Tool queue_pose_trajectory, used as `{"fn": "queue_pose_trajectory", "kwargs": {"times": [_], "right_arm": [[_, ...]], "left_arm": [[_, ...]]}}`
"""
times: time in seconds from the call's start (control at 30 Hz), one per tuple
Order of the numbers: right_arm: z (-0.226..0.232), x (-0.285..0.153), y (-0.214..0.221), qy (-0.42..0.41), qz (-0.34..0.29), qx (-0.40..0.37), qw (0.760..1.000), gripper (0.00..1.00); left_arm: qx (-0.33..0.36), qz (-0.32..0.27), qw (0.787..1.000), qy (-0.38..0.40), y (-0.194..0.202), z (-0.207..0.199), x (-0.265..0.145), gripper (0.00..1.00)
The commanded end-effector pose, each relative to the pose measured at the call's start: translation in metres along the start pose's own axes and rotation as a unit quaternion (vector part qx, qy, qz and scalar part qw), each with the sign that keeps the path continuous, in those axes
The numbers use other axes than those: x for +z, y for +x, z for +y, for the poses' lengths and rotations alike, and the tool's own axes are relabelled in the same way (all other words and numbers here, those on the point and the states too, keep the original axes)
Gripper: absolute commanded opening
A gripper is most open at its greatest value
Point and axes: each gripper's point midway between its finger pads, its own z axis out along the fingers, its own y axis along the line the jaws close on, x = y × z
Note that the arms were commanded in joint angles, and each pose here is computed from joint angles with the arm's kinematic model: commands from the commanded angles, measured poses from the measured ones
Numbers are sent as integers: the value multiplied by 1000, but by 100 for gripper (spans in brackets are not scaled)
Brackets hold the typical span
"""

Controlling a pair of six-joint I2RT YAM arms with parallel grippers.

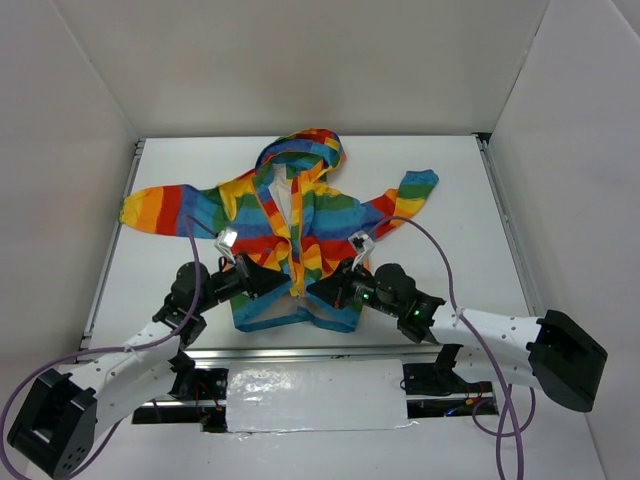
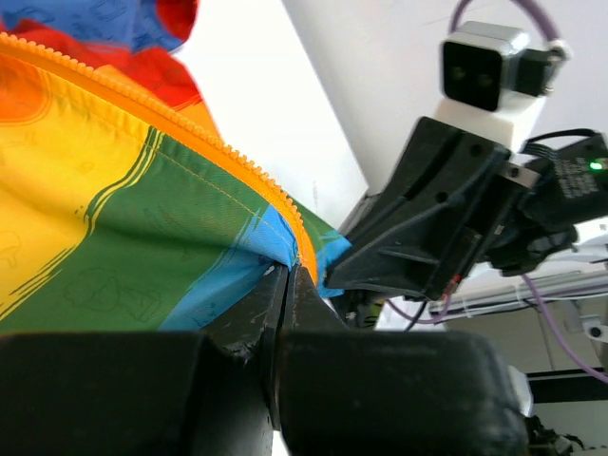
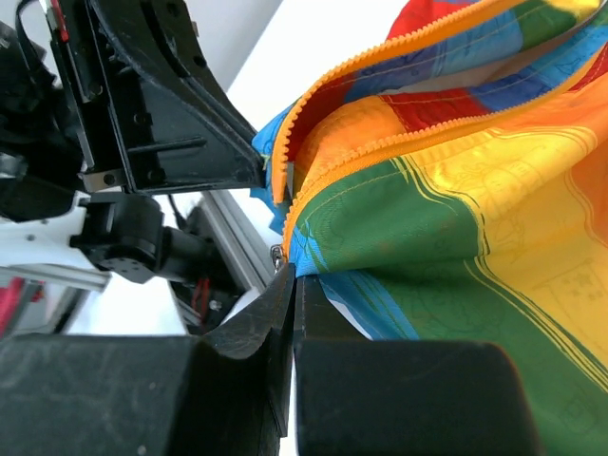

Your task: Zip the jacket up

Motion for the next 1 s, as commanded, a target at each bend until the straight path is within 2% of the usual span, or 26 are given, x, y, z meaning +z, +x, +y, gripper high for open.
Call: {"fn": "queue_pose_trajectory", "kwargs": {"times": [0.0,0.33,0.97], "right_arm": [[18,1,-18,-44,-30,16,998,0],[17,-4,-26,-65,-55,38,996,0],[27,-7,-32,-94,-61,37,993,0]], "left_arm": [[11,-15,998,60,-7,-26,-1,0],[2,-18,997,80,-4,-30,-4,0],[-10,-17,997,78,-1,-26,-4,0]]}}
